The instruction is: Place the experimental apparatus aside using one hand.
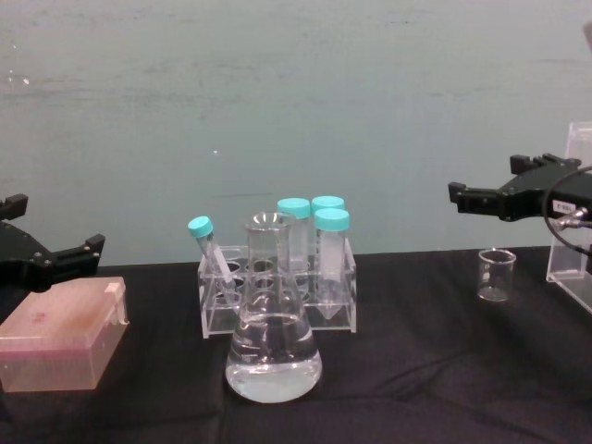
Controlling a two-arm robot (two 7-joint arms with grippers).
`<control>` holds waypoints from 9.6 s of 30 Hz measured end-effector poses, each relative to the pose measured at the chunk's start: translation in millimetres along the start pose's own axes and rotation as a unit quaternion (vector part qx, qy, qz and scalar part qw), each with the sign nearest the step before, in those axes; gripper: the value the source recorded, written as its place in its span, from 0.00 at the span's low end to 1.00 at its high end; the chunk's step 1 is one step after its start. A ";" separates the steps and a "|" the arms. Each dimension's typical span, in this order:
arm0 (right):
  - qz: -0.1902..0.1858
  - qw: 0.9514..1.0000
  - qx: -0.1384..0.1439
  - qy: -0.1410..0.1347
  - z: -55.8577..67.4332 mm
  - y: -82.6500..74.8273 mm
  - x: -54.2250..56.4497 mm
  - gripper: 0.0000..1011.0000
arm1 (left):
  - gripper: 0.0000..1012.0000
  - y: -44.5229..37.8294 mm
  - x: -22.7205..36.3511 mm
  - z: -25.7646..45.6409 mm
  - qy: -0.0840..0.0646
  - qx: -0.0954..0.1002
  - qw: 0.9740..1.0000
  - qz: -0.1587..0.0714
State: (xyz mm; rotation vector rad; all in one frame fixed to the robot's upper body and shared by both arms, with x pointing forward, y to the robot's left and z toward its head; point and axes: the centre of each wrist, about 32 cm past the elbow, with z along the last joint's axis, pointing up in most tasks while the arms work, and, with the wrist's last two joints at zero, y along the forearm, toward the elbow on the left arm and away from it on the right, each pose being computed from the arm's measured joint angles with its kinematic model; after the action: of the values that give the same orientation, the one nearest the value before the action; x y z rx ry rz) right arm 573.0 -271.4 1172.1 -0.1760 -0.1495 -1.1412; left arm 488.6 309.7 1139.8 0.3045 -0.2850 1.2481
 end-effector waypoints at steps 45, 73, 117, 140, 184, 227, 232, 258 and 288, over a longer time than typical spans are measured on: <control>0.225 0.974 0.031 0.006 4.9 -3.4 -6.5 0.99 | 0.99 0.0 0.0 0.0 0.000 0.000 1.000 0.000; 0.305 0.952 0.021 0.007 8.8 26.2 -8.7 0.99 | 0.99 0.0 0.0 0.0 0.000 0.000 1.000 0.000; 0.378 0.925 0.022 0.029 18.0 61.6 -29.6 0.99 | 0.99 0.0 0.0 0.0 0.000 0.000 1.000 0.000; 0.380 0.924 0.022 0.042 19.6 72.2 -36.1 0.99 | 0.99 0.0 0.0 0.0 0.000 0.000 1.000 0.000; 0.386 0.921 0.003 0.039 13.6 82.0 -46.8 0.99 | 0.99 0.0 0.0 0.0 0.000 0.000 1.000 0.000; 0.385 0.922 0.001 0.044 12.5 89.3 -53.1 0.99 | 0.99 0.0 0.0 0.0 0.000 0.000 1.000 0.000; 0.385 0.922 0.001 0.044 12.3 89.2 -52.9 0.99 | 0.99 0.0 0.0 0.0 0.000 0.000 1.000 0.000; 0.384 0.922 0.001 0.045 11.8 88.9 -53.1 0.90 | 0.99 0.0 0.0 0.0 0.000 0.000 1.000 0.000; 0.384 0.922 0.001 0.045 12.0 88.9 -53.2 0.45 | 0.99 0.0 0.0 0.0 0.000 0.000 1.000 0.000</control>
State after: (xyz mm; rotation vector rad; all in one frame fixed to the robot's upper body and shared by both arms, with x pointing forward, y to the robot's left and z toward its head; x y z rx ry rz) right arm 631.9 -185.5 1167.1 -0.1588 0.0069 -0.3616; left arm 488.6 309.7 1139.8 0.3045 -0.2851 1.2480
